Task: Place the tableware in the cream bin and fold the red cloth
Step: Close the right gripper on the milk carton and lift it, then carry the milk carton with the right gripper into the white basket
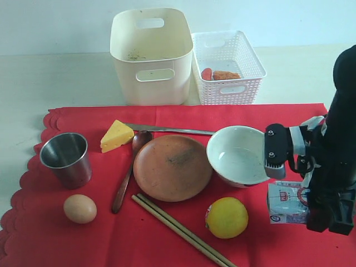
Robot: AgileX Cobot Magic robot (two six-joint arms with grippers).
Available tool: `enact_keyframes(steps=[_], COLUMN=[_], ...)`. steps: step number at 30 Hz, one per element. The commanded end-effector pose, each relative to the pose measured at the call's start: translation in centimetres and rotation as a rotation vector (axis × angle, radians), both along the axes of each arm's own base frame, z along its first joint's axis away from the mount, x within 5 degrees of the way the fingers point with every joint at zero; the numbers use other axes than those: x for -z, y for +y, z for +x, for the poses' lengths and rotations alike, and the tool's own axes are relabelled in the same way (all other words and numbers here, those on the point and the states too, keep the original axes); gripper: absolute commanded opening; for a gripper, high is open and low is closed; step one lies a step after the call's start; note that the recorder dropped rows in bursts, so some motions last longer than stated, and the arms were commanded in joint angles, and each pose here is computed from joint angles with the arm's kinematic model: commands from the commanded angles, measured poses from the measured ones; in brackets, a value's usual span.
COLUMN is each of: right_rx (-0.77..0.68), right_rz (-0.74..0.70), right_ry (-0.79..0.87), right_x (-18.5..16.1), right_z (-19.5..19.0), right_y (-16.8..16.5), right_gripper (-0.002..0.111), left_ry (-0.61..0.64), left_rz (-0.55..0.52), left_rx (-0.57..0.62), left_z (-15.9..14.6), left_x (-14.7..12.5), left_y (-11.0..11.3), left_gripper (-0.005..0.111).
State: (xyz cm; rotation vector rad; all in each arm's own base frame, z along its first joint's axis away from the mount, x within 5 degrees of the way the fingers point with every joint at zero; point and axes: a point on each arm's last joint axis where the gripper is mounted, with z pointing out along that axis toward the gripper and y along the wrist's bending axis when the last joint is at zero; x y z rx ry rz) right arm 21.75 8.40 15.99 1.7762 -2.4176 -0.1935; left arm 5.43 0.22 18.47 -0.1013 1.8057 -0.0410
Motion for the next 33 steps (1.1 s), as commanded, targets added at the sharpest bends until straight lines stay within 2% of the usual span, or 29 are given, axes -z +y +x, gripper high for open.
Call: enact_keyframes(steps=[1, 9, 16, 23, 33], right_rx=[0.014, 0.124, 0.313, 0.489, 0.683], right_rz=[0.011, 0.105, 0.145, 0.245, 0.307], right_ry=[-0.032, -0.161, -0.255, -0.427, -0.522], right_x=[-2.2, -6.2, -7.1, -9.4, -10.7], right_z=[-1.0, -2.5, -2.2, 1.7, 10.3], right_y=[-0.3, -0.3, -0.2, 1.0, 3.6], right_gripper=[0.0, 0.0, 0.0, 0.0, 0.0], left_ry=[-0.007, -0.007, -0.007, -0.007, -0.007], left_rz=[-0.002, -0.002, -0.002, -0.002, -0.002], left_rx=[0.006, 0.006, 0.006, 0.006, 0.006], left_z=[0.0, 0.0, 0.0, 0.0, 0.0], left_x=[0.0, 0.0, 0.0, 0.0, 0.0], left_y=[0.0, 0.0, 0.0, 0.0, 0.0], left_gripper=[0.001, 0.001, 0.001, 0.001, 0.001])
